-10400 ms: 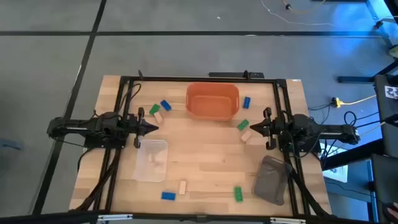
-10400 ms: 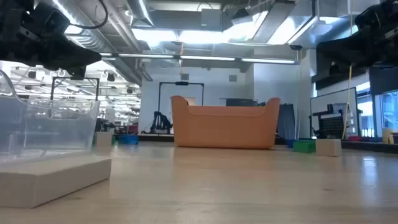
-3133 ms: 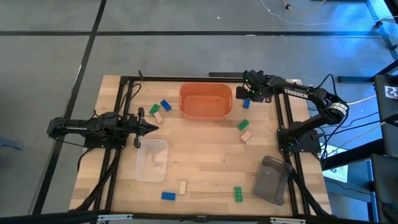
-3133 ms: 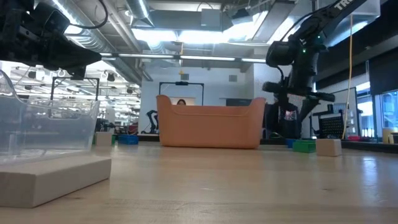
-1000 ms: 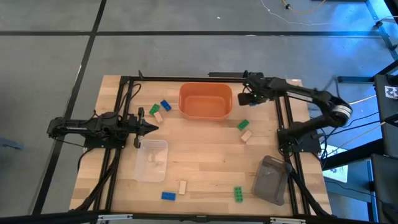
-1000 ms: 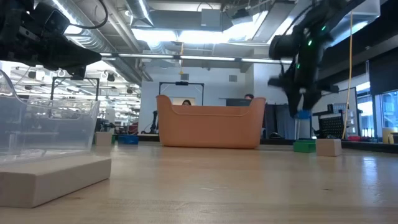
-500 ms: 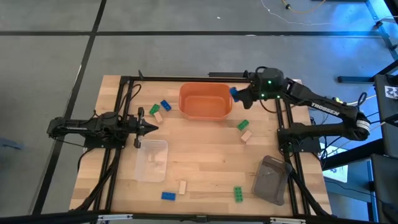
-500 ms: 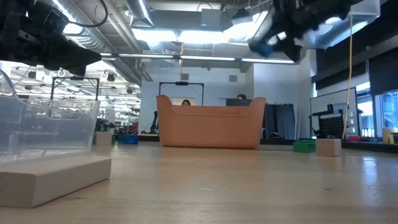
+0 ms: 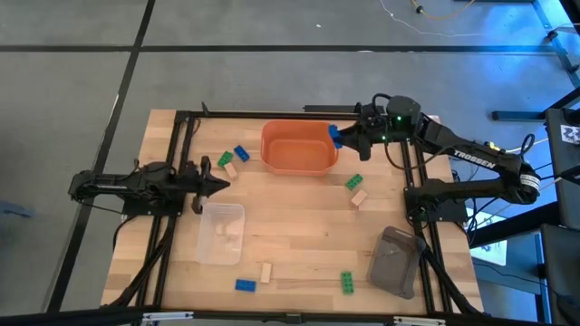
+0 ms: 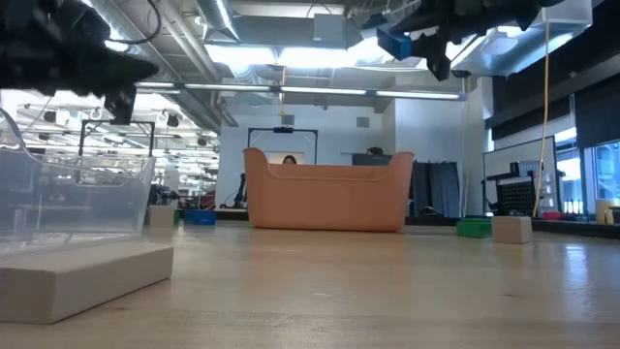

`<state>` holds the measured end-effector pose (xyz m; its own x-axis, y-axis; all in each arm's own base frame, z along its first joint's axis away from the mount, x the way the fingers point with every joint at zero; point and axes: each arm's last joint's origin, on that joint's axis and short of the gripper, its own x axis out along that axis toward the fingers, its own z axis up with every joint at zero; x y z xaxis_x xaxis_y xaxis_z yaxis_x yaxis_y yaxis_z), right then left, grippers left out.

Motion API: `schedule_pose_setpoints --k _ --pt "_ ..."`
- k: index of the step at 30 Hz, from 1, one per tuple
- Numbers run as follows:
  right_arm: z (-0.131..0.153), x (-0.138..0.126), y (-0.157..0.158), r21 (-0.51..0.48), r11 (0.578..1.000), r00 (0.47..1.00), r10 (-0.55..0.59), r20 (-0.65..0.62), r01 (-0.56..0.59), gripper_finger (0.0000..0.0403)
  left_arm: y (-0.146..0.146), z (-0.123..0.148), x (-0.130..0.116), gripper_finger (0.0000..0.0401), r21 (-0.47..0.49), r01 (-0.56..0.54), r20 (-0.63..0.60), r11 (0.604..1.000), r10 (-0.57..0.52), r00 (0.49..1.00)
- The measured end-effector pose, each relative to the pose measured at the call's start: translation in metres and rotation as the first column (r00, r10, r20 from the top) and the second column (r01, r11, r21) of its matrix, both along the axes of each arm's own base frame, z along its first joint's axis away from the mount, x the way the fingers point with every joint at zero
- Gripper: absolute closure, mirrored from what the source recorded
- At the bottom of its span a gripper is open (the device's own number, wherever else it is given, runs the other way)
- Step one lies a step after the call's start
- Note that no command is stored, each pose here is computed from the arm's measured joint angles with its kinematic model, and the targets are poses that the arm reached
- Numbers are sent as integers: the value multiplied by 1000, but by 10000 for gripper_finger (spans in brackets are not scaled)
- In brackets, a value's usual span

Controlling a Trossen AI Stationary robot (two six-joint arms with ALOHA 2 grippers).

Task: Sort & place blocks by color
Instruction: Put the top right blue game piece into the orange bin

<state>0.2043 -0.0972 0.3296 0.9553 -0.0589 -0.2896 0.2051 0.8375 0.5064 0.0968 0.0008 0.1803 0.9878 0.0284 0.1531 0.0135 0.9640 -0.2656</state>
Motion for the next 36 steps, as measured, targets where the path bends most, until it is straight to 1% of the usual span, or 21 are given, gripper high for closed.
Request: schedule_pose_setpoints --k 2,4,6,8,10,13,15,19,21,24,26,29,31,34,36 --pt "0 0 0 11 1000 1000 -5 -1 5 263 1 9 -2 401 -26 -39 100 999 42 994" --pt "0 0 0 9 1000 1000 -5 3 5 263 3 19 -5 401 -55 -84 205 995 94 974" --pt "0 0 0 9 1000 1000 -3 5 3 263 5 28 -9 401 -92 -148 296 985 169 940" --pt "0 0 0 7 1000 1000 11 6 -11 263 8 35 -14 401 -180 -222 356 958 274 893" --pt "0 0 1 -4 999 999 34 8 -34 263 10 40 -14 398 -241 -279 332 930 349 877" --pt "0 1 2 -14 999 999 39 6 -38 263 12 53 -12 379 -256 -332 288 908 399 870" --pt "0 1 3 -32 998 999 47 5 -47 263 12 63 -6 357 -258 -353 237 899 413 879" --pt "0 2 4 -48 997 998 63 5 -63 263 13 86 12 302 -222 -391 141 893 426 894" --pt "1 2 4 -52 996 998 70 7 -69 263 14 98 22 274 -186 -417 108 890 440 891" --pt "2 2 4 -60 994 996 88 25 -86 263 18 115 40 235 -157 -440 75 884 454 888" --pt "4 3 4 -70 993 994 99 46 -95 263 21 123 52 211 -138 -433 54 891 444 895" --pt "10 5 5 -98 989 988 118 100 -108 263 29 132 75 179 -103 -384 18 918 388 922" --pt "13 8 6 -118 986 983 132 129 -117 263 35 135 87 162 -95 -346 -7 933 347 938" --pt "14 15 10 -139 981 974 156 165 -134 263 45 145 106 145 -77 -282 -19 956 281 959" --pt "13 23 13 -133 980 968 174 183 -151 263 51 148 118 141 -38 -245 -41 969 244 969"
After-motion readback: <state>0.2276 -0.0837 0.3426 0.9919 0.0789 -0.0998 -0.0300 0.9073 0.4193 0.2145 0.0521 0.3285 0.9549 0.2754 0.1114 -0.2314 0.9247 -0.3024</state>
